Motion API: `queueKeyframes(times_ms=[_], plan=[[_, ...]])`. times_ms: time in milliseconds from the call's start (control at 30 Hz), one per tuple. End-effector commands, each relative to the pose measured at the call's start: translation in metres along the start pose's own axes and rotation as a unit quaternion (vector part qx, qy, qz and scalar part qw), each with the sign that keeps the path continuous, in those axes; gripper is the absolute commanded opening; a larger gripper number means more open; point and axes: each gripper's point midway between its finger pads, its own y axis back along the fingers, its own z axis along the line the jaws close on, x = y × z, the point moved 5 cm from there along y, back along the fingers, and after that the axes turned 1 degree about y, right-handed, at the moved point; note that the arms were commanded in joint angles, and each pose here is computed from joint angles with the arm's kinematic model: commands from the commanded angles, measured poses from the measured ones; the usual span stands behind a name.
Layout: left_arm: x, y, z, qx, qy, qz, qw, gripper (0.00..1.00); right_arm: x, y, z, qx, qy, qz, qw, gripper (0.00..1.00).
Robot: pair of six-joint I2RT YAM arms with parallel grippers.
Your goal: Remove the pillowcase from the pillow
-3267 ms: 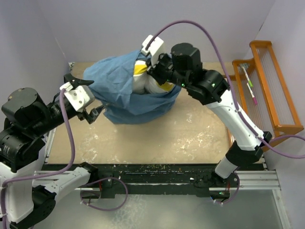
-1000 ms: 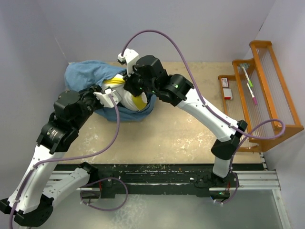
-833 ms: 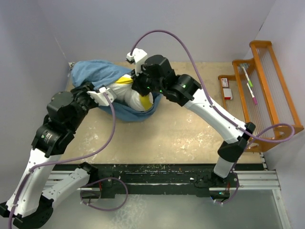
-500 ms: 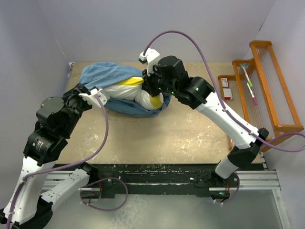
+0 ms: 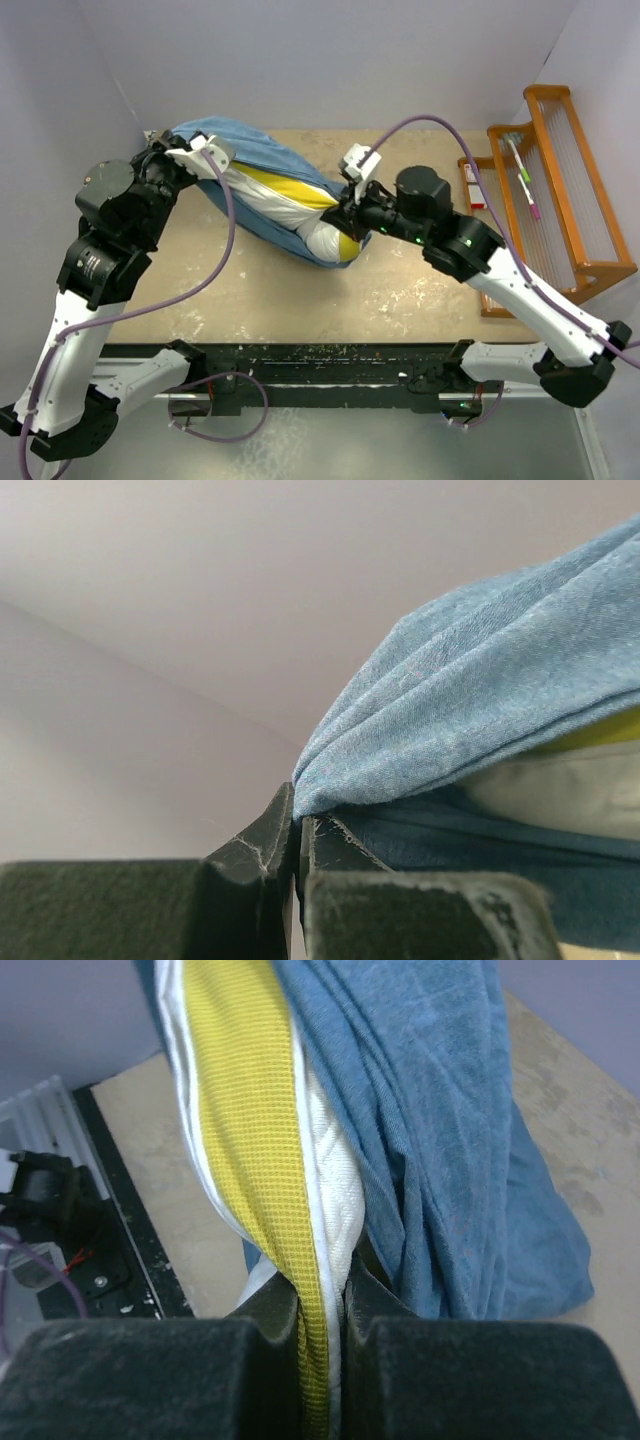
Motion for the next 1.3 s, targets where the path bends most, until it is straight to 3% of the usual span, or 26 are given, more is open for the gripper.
queueKeyframes(times_ms=[0,233,367,433,500,667,833,1000,1133,1167,1200,1233,1267], plan=[[-0.013,0.006,0.037,-0.083,0.024,-0.012,0.996,0.0,-0.05,0.043,0.018,-0.061,0.041,-0.153,0.986,0.0],[0.027,-0.028,0.011,-0.041,0.032,0.046,0.998,0.0,-0.054,0.081,0.029,-0.085,0.074,-0.211,0.971,0.0],[0.065,-0.055,0.022,-0.004,0.116,0.09,0.989,0.0,-0.045,0.085,0.031,-0.094,0.083,-0.195,0.973,0.0],[0.085,-0.062,0.008,0.05,0.161,0.113,0.979,0.0,-0.047,0.092,0.033,-0.094,0.062,-0.217,0.97,0.0],[0.097,-0.06,-0.019,0.116,0.196,0.123,0.966,0.0,-0.059,0.099,0.03,-0.075,0.053,-0.253,0.963,0.0],[0.102,-0.037,-0.094,0.277,0.254,0.085,0.923,0.02,-0.094,0.101,0.031,-0.084,0.038,-0.288,0.953,0.0],[0.125,-0.037,-0.12,0.288,0.268,0.114,0.912,0.04,-0.143,0.111,0.035,-0.118,0.024,-0.333,0.935,0.0],[0.154,-0.029,-0.141,0.302,0.296,0.143,0.895,0.05,-0.187,0.133,0.016,-0.066,0.004,-0.395,0.916,0.0],[0.162,-0.019,-0.152,0.319,0.306,0.135,0.887,0.19,-0.209,0.143,-0.002,-0.017,-0.025,-0.446,0.895,0.0],[0.163,-0.017,-0.153,0.32,0.302,0.133,0.888,0.28,-0.213,0.142,-0.005,-0.016,-0.031,-0.452,0.892,0.0],[0.164,-0.015,-0.153,0.319,0.293,0.132,0.892,0.41,-0.215,0.14,-0.006,-0.019,-0.035,-0.454,0.89,0.0],[0.163,-0.014,-0.151,0.315,0.285,0.128,0.896,0.6,-0.217,0.137,-0.005,-0.029,-0.037,-0.455,0.889,0.0],[0.16,-0.013,-0.145,0.308,0.274,0.12,0.903,0.71,-0.217,0.13,-0.005,-0.039,-0.035,-0.449,0.892,0.0]])
